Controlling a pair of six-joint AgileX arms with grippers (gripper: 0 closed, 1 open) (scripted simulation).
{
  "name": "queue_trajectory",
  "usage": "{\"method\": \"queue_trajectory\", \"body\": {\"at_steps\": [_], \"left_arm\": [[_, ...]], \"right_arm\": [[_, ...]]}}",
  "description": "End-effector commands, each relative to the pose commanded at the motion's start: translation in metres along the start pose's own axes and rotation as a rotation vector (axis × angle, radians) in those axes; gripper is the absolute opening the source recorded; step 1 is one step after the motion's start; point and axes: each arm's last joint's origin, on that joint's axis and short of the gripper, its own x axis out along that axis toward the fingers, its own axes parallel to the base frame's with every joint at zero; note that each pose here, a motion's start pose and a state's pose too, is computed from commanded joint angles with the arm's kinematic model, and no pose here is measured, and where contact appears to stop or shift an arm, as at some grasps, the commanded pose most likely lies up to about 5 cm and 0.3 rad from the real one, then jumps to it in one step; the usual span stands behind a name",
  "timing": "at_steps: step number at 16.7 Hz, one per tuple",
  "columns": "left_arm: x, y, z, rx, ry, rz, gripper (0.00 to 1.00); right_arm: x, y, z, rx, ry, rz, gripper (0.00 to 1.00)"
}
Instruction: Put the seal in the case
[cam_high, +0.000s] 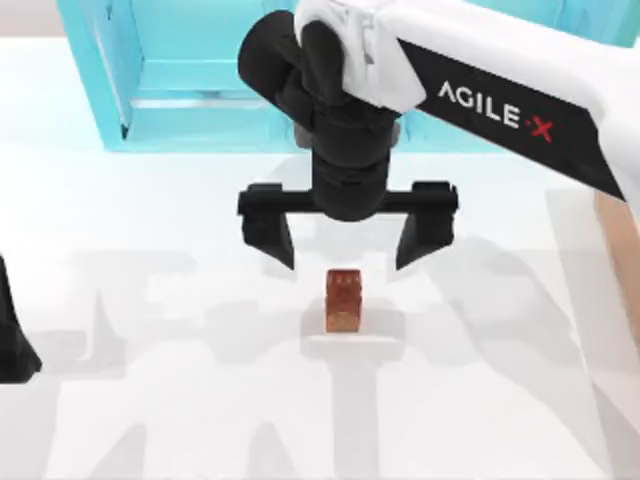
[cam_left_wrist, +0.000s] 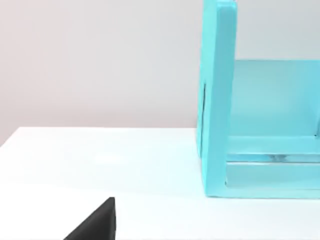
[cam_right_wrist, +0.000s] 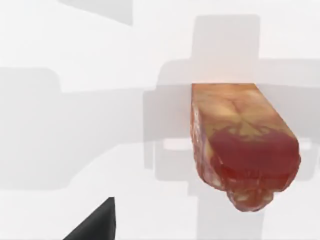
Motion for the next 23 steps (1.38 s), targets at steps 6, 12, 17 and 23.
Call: {"method": "queue_trajectory", "body": {"at_steps": [6, 12, 17, 23], "left_arm": [[0.0, 0.0, 0.0, 0.0, 0.0, 0.0, 1.0], [0.0, 0.0, 0.0, 0.0, 0.0, 0.0, 1.0], [0.0, 0.0, 0.0, 0.0, 0.0, 0.0, 1.0], [0.0, 0.0, 0.0, 0.0, 0.0, 0.0, 1.0]], "right_arm": [[0.069, 0.001, -0.001, 0.0, -0.005, 0.005, 1.0], [0.079, 0.0, -0.002, 0.0, -0.003, 0.003, 1.0], [0.079, 0.0, -0.002, 0.0, -0.003, 0.003, 0.62], [0.079, 0.0, -0.002, 0.0, -0.003, 0.003, 0.17]]}}
